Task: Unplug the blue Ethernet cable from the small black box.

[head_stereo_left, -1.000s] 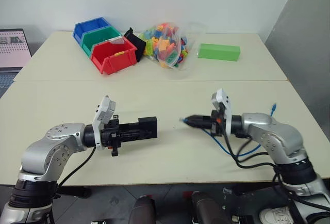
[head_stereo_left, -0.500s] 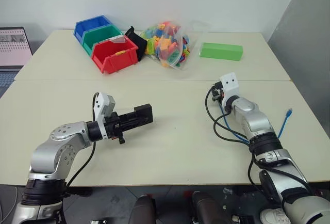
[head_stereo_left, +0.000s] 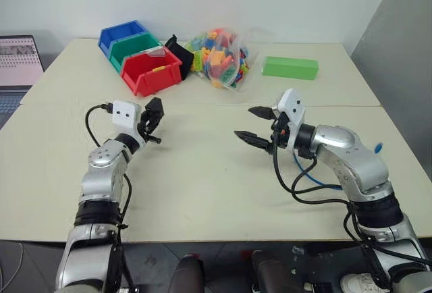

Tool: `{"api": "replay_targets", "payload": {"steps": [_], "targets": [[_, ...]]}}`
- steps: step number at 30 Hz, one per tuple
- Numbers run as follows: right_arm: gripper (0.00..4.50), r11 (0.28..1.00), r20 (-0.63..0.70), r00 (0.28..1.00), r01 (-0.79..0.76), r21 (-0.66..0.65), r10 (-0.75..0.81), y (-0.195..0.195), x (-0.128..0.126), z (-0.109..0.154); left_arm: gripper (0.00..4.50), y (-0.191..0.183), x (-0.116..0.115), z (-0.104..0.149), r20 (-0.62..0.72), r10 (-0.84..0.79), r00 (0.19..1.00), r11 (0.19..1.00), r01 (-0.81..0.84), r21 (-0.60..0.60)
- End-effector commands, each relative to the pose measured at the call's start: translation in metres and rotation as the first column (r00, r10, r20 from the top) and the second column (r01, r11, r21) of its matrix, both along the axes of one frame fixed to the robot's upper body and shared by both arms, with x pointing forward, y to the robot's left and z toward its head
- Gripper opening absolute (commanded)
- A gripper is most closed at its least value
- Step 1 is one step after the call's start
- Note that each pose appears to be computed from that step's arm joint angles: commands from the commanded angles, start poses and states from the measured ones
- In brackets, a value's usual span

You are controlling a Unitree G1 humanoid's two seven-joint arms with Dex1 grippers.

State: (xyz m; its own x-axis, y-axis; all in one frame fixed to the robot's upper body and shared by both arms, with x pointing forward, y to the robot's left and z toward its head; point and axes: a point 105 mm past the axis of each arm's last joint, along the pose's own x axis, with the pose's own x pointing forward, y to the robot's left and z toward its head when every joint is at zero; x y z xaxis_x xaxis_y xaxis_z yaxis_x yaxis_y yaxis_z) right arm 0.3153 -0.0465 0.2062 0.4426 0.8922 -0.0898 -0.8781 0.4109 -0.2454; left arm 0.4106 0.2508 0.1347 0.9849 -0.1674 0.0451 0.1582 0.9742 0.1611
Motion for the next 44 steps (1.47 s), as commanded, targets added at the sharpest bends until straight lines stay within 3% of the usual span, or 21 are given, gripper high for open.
{"api": "replay_targets", "payload": {"steps": [1, 6, 7, 9, 19, 25, 29, 36, 44], "targets": [[3.92, 1.000, 0.035, 0.999, -0.014, -0.008, 0.014, 0.004, -0.003, 0.013, 0.78, -0.009, 0.004, -0.008, 0.024, -0.025, 0.999, 0.999, 0.024, 0.021], [3.92, 0.999, 0.034, 0.999, -0.012, -0.032, 0.013, 0.007, -0.001, 0.010, 0.78, -0.013, 0.001, -0.034, -0.037, -0.060, 0.997, 0.998, 0.060, -0.003], [3.98, 0.999, 0.034, 0.999, -0.013, -0.033, 0.014, 0.008, -0.001, 0.009, 1.49, -0.012, -0.001, -0.038, -0.048, -0.060, 0.997, 0.998, 0.060, -0.008], [3.98, 0.999, 0.032, 0.999, -0.015, -0.036, 0.016, 0.009, -0.002, 0.008, 1.77, -0.009, -0.003, -0.045, -0.069, -0.061, 0.996, 0.998, 0.059, -0.030], [3.98, 0.999, 0.012, 1.000, -0.013, -0.047, 0.013, 0.010, -0.006, 0.000, 4.10, 0.006, -0.026, -0.051, -0.120, -0.039, 0.992, 0.998, 0.031, -0.063], [3.98, 0.996, -0.028, 0.997, 0.072, -0.045, -0.073, -0.006, -0.005, -0.017, 4.10, 0.019, -0.060, -0.031, -0.165, -0.059, 0.985, 0.997, 0.067, 0.047], [3.98, 0.993, -0.069, 0.991, 0.107, -0.057, -0.111, -0.037, -0.008, -0.024, 4.10, 0.026, -0.091, -0.004, -0.212, -0.193, 0.958, 0.959, 0.230, 0.164], [3.98, 0.990, -0.101, 0.988, 0.109, -0.086, -0.118, -0.071, -0.004, -0.017, 4.10, 0.022, -0.111, 0.026, -0.307, -0.346, 0.887, 0.896, 0.409, 0.172], [3.98, 0.980, -0.097, 0.978, 0.177, -0.094, -0.186, -0.090, 0.006, -0.016, 4.10, 0.018, -0.115, 0.043, -0.324, -0.396, 0.859, 0.871, 0.463, 0.165]]}}
